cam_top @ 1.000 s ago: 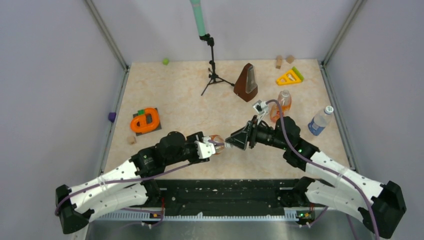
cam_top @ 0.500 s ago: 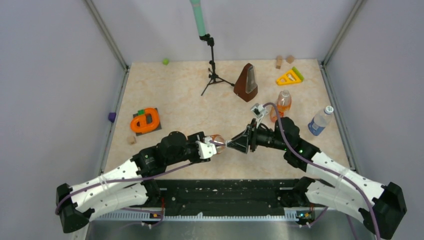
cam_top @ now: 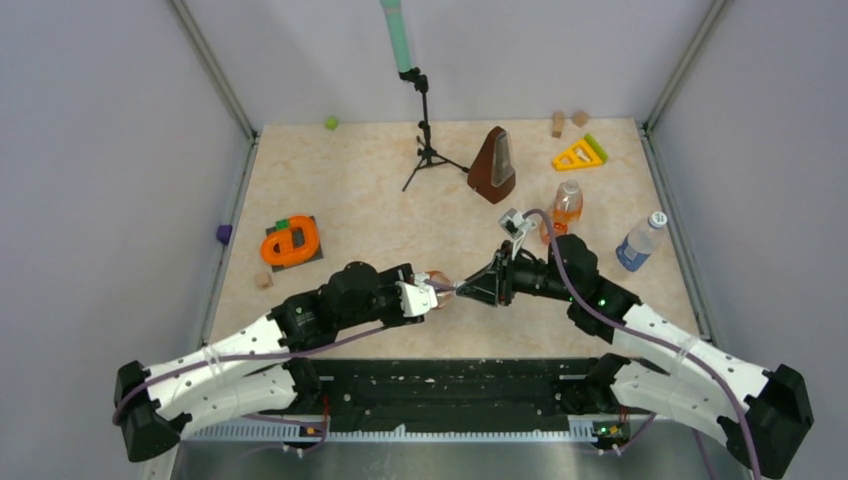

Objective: Unscrew the bottle caps
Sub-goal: Unscrew the bottle cap from the plastic bottle.

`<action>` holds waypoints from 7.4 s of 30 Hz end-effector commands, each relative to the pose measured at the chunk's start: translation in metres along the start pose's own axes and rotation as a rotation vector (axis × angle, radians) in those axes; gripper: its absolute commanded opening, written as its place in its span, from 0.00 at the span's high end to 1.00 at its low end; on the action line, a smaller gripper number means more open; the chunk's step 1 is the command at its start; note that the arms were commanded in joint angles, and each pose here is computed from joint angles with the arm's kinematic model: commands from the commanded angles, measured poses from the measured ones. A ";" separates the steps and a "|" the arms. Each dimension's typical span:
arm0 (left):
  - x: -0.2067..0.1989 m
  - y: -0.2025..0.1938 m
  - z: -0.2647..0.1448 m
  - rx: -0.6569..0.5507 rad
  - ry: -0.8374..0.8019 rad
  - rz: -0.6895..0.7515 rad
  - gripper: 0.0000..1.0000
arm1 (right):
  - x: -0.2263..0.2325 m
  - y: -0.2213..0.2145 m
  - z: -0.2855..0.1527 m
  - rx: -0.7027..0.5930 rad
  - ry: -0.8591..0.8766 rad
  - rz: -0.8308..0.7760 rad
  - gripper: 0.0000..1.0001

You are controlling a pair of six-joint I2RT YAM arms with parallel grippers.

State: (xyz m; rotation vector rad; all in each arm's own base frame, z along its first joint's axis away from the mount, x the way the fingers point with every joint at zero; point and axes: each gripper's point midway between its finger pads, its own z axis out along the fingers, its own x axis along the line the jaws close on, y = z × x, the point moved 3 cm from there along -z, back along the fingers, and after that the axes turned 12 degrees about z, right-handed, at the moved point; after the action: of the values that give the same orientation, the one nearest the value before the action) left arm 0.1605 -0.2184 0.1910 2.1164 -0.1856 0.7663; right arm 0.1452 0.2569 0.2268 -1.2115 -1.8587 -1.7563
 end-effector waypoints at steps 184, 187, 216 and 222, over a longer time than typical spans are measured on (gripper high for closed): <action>0.072 0.007 -0.039 0.110 0.532 0.015 1.00 | 0.046 0.013 -0.011 0.000 0.057 -0.091 0.55; 0.072 0.005 -0.041 0.130 0.534 -0.001 1.00 | 0.042 0.010 -0.007 0.012 0.059 -0.103 0.72; 0.031 0.057 -0.038 -0.287 -0.003 -0.260 1.00 | 0.019 -0.040 0.006 0.171 0.413 -0.798 1.00; 0.048 0.043 -0.039 -0.203 0.126 -0.274 1.00 | 0.024 -0.030 0.008 0.190 0.400 -0.838 0.80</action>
State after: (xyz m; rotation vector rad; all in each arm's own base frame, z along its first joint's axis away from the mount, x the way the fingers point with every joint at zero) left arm 0.1347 -0.1999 0.1889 2.1171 0.0041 0.4428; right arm 0.1281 0.2763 0.2277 -0.0694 -2.3540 -2.0360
